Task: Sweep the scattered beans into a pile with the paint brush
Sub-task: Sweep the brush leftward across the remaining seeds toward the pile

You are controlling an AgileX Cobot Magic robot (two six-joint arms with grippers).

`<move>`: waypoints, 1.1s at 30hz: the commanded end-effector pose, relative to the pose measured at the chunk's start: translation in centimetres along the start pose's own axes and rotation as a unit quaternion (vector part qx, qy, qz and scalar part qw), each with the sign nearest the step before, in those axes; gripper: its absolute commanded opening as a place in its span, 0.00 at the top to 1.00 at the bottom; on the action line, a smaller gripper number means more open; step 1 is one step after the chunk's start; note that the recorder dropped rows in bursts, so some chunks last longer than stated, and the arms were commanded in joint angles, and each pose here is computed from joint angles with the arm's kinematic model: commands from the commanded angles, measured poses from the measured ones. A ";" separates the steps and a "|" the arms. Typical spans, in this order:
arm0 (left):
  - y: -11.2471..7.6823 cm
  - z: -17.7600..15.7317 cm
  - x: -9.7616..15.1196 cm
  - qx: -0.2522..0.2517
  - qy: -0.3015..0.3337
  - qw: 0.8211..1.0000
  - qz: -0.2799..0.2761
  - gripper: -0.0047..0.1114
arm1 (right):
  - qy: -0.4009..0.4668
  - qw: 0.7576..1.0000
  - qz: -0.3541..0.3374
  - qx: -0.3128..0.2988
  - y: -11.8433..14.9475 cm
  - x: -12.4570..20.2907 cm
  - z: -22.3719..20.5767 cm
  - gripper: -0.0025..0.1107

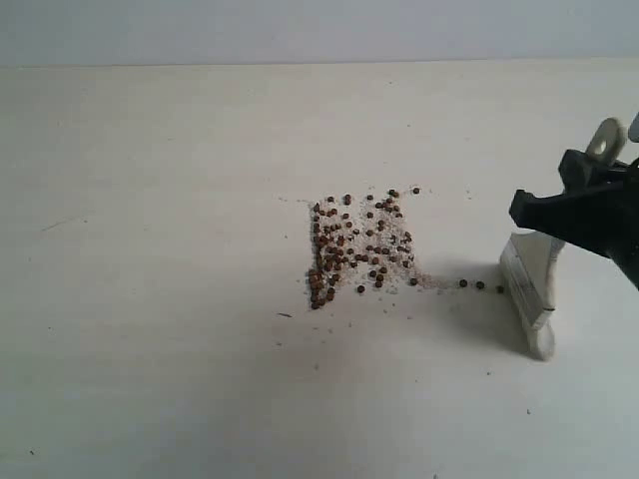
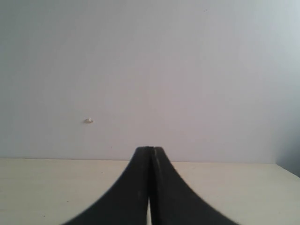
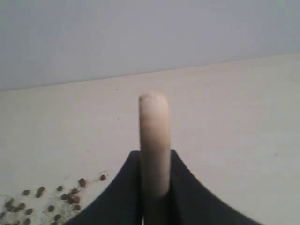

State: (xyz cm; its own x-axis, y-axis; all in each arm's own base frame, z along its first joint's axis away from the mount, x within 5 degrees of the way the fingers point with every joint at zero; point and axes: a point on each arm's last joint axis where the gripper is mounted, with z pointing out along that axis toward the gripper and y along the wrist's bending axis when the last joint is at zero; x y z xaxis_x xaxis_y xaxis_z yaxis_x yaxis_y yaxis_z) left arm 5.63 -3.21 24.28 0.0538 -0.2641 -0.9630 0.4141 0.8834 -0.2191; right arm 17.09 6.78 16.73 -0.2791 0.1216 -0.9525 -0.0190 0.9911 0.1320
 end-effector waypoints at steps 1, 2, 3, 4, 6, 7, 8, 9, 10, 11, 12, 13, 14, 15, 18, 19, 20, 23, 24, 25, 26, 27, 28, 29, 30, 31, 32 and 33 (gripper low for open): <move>0.0 0.0 0.1 0.002 -0.001 1.000 -0.001 0.96 | 0.006 0.999 0.040 -0.034 0.6 0.7 0.4 0.98; 0.0 0.0 0.1 0.002 -0.001 1.000 -0.001 0.96 | 0.009 0.998 0.046 -0.038 0.8 0.8 0.6 0.98; 0.0 0.0 0.1 0.002 -0.001 1.000 -0.001 0.96 | 0.010 0.998 0.048 -0.041 1.0 0.7 0.8 0.98; 0.0 0.0 0.1 0.002 -0.001 1.000 -0.001 0.96 | 0.012 0.997 0.053 -0.047 1.3 0.8 1.0 0.98; 0.0 0.0 0.1 0.002 -0.001 1.000 -0.001 0.96 | 0.014 0.996 0.066 -0.056 1.8 0.7 1.4 0.98; 0.0 0.0 0.1 0.002 -0.001 1.000 -0.001 0.96 | 0.015 0.996 0.071 -0.060 2.1 0.6 1.7 0.98; 0.0 0.0 0.1 0.002 -0.001 1.000 -0.001 0.96 | 0.016 0.995 0.077 -0.061 2.3 0.6 2.0 0.98; 0.0 0.0 0.1 0.002 -0.001 1.000 -0.001 0.96 | 0.019 0.994 0.084 -0.061 2.5 0.5 2.3 0.98; 0.0 0.0 0.1 0.002 -0.001 1.000 -0.001 0.96 | 0.021 0.994 0.088 -0.060 2.8 0.5 2.6 0.98; 0.0 0.0 0.1 0.002 -0.001 1.000 -0.001 0.96 | 0.021 0.994 0.093 -0.060 3.0 0.4 3.0 0.98; 0.0 0.0 0.1 0.002 -0.001 1.000 -0.001 0.96 | 0.024 0.993 0.097 -0.059 3.2 0.5 3.3 0.98; 0.0 0.0 0.1 0.002 -0.001 1.000 -0.001 0.96 | 0.026 0.993 0.104 -0.059 3.4 0.5 3.6 0.98; 0.0 0.0 0.1 0.002 -0.001 1.000 -0.001 0.96 | 0.028 0.992 0.109 -0.058 3.6 0.6 3.9 0.98; 0.0 0.0 0.1 0.002 -0.001 1.000 -0.001 0.96 | 0.030 0.992 0.111 -0.057 3.8 0.7 4.3 0.98; 0.0 0.0 0.1 0.002 -0.001 1.000 -0.001 0.96 | 0.035 0.991 0.119 -0.055 4.3 0.9 5.1 0.98; 0.0 0.0 0.1 0.002 -0.001 1.000 -0.001 0.96 | 0.037 0.991 0.119 -0.054 4.4 1.0 5.4 0.98; 0.0 0.0 0.1 0.002 -0.001 1.000 -0.001 0.96 | 0.038 0.991 0.119 -0.053 4.5 1.1 5.6 0.98; 0.0 0.0 0.1 0.002 -0.001 1.000 -0.001 0.96 | 0.045 0.991 0.116 -0.054 4.6 1.3 5.7 0.98; 0.0 0.0 0.1 0.002 -0.001 1.000 -0.001 0.96 | 0.045 0.991 0.116 -0.054 4.6 1.3 5.7 0.98; 0.0 0.0 0.1 0.002 -0.001 1.000 -0.001 0.96 | 0.043 0.991 0.116 -0.054 4.6 1.2 5.7 0.98; 0.0 0.0 0.1 0.002 -0.001 1.000 -0.001 0.96 | 0.042 0.991 0.117 -0.055 4.6 1.1 5.6 0.98; 0.0 0.0 0.1 0.002 -0.001 1.000 -0.001 0.96 | 0.039 0.990 0.119 -0.057 4.6 0.9 5.6 0.98; 0.0 0.0 0.1 0.002 -0.001 1.000 -0.001 0.96 | 0.036 0.990 0.121 -0.058 4.6 0.8 5.5 0.98; 0.0 0.0 0.1 0.002 -0.001 1.000 -0.001 0.96 | 0.034 0.990 0.122 -0.059 4.7 0.6 5.5 0.98; 0.0 0.0 0.1 0.002 -0.001 1.000 -0.001 0.96 | 0.029 0.990 0.124 -0.062 4.7 0.3 5.3 0.98; 0.0 0.0 0.1 0.002 -0.001 1.000 -0.001 0.96 | 0.025 0.990 0.123 -0.062 4.7 0.1 5.2 0.98; 0.0 0.0 0.1 0.002 -0.001 1.000 -0.001 0.96 | 0.022 0.991 0.113 -0.063 4.6 -0.1 5.1 0.98; 0.0 0.0 0.1 0.002 -0.001 1.000 -0.001 0.96 | 0.022 0.993 0.099 -0.065 4.7 -0.3 5.0 0.98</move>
State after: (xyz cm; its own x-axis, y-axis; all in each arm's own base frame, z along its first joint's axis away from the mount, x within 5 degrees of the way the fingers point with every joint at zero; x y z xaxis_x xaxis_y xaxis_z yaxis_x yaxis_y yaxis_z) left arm 5.63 -3.21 24.28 0.0538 -0.2641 -0.9630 0.4141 0.8834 -0.2191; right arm 21.98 11.73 15.81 -0.3292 0.3503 -0.8769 -0.0615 0.9187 0.3901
